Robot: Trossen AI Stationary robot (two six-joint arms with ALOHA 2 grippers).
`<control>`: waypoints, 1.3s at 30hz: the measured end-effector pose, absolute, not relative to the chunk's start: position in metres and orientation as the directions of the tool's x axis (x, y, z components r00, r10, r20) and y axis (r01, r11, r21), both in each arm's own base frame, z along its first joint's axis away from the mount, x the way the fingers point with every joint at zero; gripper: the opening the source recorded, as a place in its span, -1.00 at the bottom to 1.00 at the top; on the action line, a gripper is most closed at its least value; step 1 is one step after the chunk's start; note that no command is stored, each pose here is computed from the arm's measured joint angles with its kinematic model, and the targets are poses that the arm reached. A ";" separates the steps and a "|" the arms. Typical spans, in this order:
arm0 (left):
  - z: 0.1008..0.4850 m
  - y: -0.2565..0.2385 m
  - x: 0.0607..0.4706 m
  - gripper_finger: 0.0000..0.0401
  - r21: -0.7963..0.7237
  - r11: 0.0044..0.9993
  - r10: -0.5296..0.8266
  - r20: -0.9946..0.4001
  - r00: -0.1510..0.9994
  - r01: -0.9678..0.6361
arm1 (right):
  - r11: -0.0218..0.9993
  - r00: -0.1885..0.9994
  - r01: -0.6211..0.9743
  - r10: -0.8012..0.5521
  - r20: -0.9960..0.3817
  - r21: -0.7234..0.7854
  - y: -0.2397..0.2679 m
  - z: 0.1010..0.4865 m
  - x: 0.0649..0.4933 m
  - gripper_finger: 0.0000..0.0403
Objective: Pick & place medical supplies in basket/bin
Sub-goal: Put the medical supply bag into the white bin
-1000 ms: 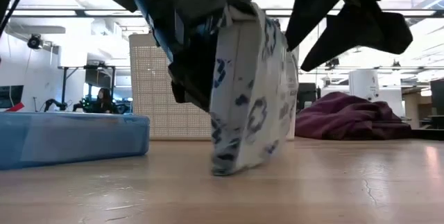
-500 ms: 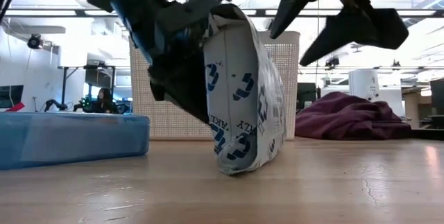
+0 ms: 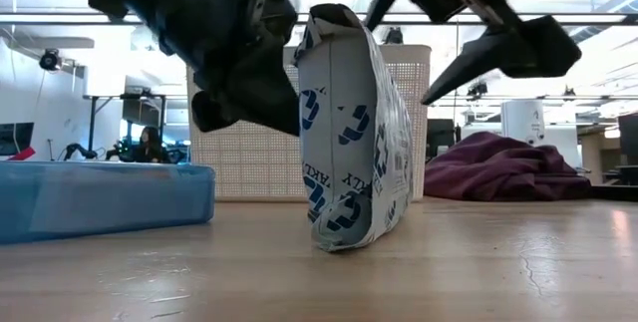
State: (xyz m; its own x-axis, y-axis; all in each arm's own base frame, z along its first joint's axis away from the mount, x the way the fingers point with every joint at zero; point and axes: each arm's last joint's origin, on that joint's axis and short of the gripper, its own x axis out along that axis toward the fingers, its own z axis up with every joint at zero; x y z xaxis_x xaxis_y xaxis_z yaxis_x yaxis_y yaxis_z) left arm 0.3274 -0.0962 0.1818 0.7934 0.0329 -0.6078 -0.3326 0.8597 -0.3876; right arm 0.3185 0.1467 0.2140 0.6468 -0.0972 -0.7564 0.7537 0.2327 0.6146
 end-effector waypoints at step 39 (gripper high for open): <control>0.156 -0.141 0.297 -1.00 -0.522 0.785 0.019 -0.519 0.854 -0.335 | 0.260 0.586 0.766 0.095 -0.805 0.588 0.105 0.184 0.348 -0.25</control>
